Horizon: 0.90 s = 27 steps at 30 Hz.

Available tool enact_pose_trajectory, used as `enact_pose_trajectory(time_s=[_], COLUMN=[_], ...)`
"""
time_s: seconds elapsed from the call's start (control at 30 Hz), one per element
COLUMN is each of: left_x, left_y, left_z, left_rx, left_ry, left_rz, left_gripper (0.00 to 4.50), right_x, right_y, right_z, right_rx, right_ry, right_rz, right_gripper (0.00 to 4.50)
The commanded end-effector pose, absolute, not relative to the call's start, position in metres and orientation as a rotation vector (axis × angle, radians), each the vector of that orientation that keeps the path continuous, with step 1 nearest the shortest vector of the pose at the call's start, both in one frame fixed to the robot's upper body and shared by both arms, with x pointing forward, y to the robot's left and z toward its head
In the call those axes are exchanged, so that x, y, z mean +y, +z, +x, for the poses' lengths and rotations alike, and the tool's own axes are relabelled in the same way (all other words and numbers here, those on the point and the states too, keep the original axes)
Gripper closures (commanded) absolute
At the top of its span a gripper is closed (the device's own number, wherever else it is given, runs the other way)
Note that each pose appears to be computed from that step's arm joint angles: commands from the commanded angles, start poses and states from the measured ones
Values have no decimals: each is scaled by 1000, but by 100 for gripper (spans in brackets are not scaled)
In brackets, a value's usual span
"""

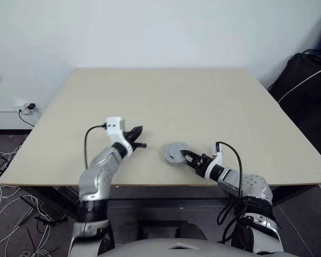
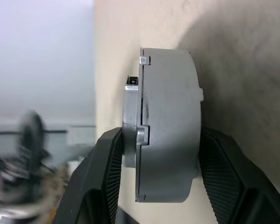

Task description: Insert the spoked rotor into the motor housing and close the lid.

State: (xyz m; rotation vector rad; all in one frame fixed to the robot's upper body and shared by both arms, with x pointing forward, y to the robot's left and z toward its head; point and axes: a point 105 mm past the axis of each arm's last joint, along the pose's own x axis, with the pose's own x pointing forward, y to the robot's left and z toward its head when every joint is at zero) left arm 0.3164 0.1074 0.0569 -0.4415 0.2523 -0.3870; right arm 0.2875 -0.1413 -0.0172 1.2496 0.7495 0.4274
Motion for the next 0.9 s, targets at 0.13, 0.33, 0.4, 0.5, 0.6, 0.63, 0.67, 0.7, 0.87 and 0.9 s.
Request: enact_pose_trajectory(time_s=[0.13,0.33,0.4,0.5,0.6,0.63,0.67,0.7,0.87,0.9], left_x=[122,111,107,103,101,100,99,97,92,91], left_y=[73,64,68,73,72,70,69,69,66,66], left_z=[281,255,250,244,241,241,240,239,240,240], left_rx=[92,109,88,56,54,57,58,57,78,74], left_ry=[-359,-407,-433,-457,-430,-420,-413,-409,-395,-397], left_rz=[-603,-750,-850,-1014,-1178,-1235,-1279,-1330,-1486,-1510], left_gripper=[450,450,414,327,229,200,167,126,3,3], right_x=[-118,-93,-85,-76,-73,-72,-72,-71,-68,-67], right_y=[26,42,46,51,55,57,59,61,69,70], right_z=[294,306,311,318,323,324,325,325,319,317], right_rx=[609,614,627,641,644,645,645,645,662,667], right_ry=[644,720,736,755,765,771,776,784,814,822], right_rz=[1397,1402,1374,1337,1327,1322,1319,1313,1285,1281], right_gripper=[239,239,239,239,239,239,239,239,239,239])
